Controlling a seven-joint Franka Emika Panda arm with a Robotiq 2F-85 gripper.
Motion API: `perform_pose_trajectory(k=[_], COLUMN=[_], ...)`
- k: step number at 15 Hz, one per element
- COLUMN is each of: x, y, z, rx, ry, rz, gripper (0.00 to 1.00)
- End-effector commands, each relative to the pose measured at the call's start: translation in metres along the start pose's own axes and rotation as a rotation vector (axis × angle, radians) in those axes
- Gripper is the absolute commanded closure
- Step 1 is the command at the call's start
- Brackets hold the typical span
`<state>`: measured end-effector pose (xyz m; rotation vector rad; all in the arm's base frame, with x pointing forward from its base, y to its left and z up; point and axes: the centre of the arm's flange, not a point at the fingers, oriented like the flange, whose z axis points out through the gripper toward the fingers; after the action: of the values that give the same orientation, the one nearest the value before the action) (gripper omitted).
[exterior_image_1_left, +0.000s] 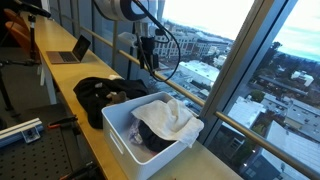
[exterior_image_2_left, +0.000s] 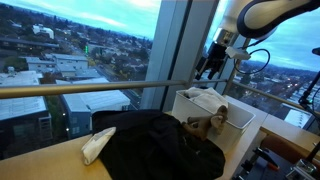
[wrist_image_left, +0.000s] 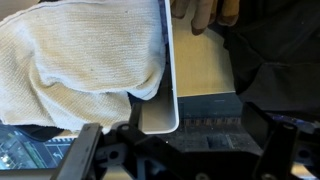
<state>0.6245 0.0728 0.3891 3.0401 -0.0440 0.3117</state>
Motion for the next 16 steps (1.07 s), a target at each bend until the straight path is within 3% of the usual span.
perform_pose_trajectory(k=[1,16], x=[0.0,-0.063], y=[0.0,0.019], z=[0.0,0.048], rx=[0.0,-0.036], ry=[0.0,-0.106], rz=[0.0,0.045], gripper=[0.0,0.0])
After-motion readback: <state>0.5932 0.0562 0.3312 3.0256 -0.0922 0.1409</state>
